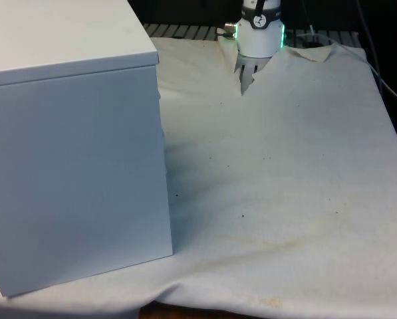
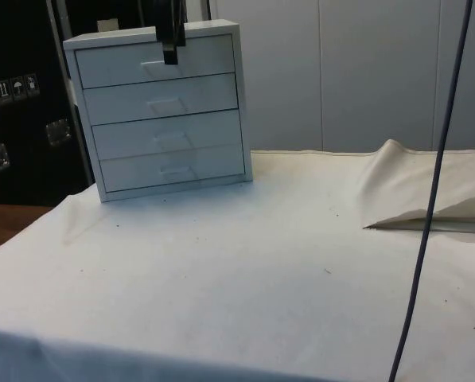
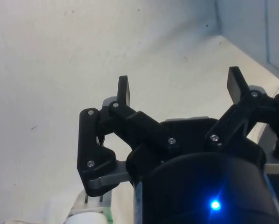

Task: Open the drawer, then close it.

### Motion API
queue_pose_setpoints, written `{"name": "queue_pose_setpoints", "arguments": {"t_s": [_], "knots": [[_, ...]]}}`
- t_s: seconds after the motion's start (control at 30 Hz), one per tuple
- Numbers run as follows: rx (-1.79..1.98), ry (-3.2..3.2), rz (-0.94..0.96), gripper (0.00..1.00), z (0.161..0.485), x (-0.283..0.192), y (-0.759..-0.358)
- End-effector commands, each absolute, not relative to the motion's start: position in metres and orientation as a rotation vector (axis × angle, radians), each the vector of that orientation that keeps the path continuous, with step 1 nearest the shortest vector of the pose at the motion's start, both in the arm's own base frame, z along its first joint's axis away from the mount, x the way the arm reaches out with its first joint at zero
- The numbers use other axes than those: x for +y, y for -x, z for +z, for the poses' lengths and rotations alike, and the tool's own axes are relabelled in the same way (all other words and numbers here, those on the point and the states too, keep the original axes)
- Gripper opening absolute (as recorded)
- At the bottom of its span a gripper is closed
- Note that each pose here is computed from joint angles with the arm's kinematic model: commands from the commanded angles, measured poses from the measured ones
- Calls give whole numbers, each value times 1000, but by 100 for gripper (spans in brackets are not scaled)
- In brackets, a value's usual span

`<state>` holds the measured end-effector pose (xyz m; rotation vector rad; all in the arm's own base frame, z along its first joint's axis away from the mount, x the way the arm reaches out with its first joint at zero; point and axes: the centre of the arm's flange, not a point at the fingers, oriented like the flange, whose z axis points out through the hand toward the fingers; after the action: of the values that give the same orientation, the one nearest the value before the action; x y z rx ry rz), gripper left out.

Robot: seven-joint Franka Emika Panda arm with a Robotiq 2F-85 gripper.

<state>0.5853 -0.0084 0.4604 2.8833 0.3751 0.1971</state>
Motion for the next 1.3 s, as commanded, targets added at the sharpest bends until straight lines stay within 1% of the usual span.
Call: {"name": "queue_pose_setpoints", "arguments": {"t_s": [0.0, 0.47, 1.27], "knots": [[384, -2864, 211, 100, 459, -9, -589], [407, -2809, 294, 100, 443, -10, -604], [502, -2662, 271, 100, 436, -9, -611]]}}
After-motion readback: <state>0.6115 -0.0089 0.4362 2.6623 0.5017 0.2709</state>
